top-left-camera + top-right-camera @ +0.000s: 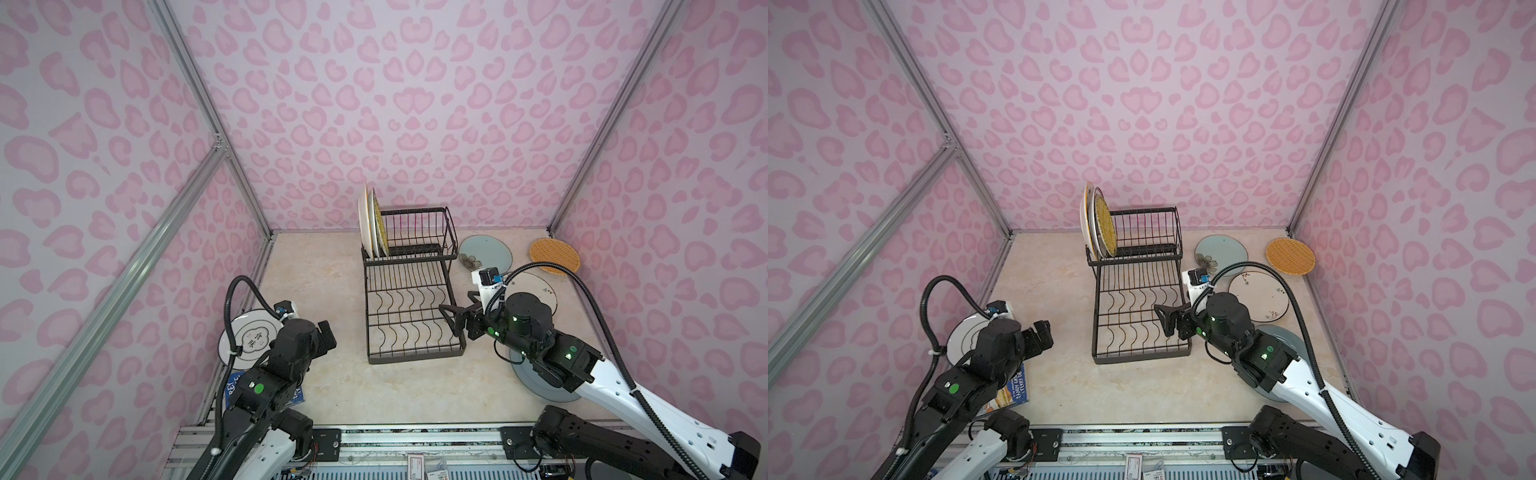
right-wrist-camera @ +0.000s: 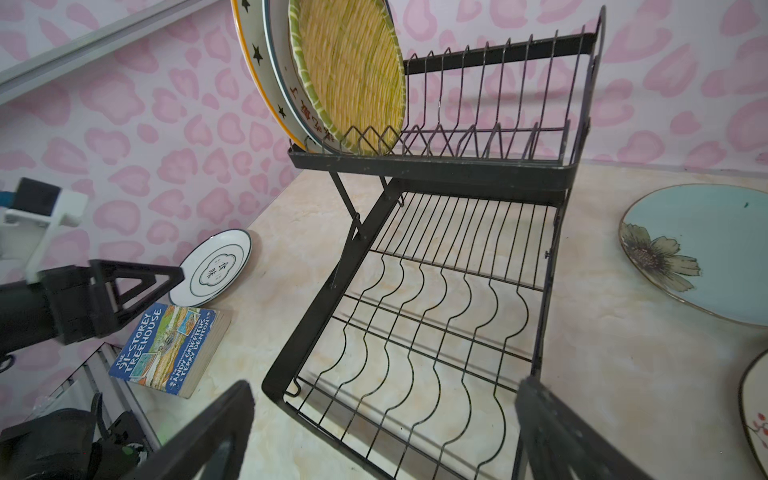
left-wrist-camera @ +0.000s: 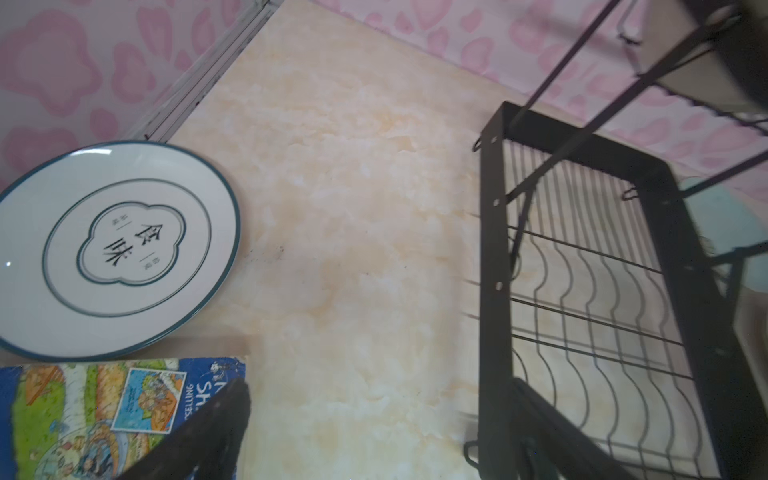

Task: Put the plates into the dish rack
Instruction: 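Move the left gripper to the white green-rimmed plate's rim beside the book, then grasp the white green-rimmed plate's rim with the left gripper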

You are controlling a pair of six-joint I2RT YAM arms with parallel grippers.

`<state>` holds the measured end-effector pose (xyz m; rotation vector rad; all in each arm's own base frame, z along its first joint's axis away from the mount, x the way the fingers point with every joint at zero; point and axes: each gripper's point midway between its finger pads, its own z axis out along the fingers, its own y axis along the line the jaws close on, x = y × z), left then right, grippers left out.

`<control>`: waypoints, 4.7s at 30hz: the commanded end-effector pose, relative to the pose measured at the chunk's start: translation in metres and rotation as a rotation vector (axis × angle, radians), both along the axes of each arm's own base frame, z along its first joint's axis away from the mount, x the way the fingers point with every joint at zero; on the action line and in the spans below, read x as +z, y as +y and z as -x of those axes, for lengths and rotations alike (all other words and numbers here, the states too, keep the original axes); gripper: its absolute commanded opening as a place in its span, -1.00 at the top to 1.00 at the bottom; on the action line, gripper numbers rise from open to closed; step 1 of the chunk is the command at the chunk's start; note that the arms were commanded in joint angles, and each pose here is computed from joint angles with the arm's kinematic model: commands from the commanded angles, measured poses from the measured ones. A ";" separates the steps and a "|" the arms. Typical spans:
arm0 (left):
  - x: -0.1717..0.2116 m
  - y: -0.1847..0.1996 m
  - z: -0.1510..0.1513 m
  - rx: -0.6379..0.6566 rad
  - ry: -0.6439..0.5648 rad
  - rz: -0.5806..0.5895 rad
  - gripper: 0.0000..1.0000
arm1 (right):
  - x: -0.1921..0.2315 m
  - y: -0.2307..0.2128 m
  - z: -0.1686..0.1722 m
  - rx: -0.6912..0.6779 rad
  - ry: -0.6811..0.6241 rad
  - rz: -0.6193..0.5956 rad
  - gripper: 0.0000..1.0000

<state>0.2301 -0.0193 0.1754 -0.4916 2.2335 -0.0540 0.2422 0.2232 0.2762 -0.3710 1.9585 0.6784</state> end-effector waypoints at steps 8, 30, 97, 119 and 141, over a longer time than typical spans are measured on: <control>-0.050 0.066 -0.039 0.409 0.282 -0.120 -0.85 | -0.036 0.009 0.016 0.064 0.074 -0.043 -0.95; -0.083 0.160 -0.064 0.575 0.318 0.155 -0.95 | -0.051 0.019 0.026 0.126 0.114 -0.052 -0.95; -0.139 0.104 -0.131 0.113 0.356 0.400 -0.91 | -0.061 0.018 0.047 0.114 0.134 -0.074 -0.95; -0.136 0.034 -0.167 -0.043 0.291 0.498 -0.91 | -0.058 0.015 0.046 0.101 0.131 -0.077 -0.95; -0.120 0.025 -0.168 -0.058 0.224 0.496 -0.91 | -0.056 0.018 0.049 0.107 0.133 -0.087 -0.95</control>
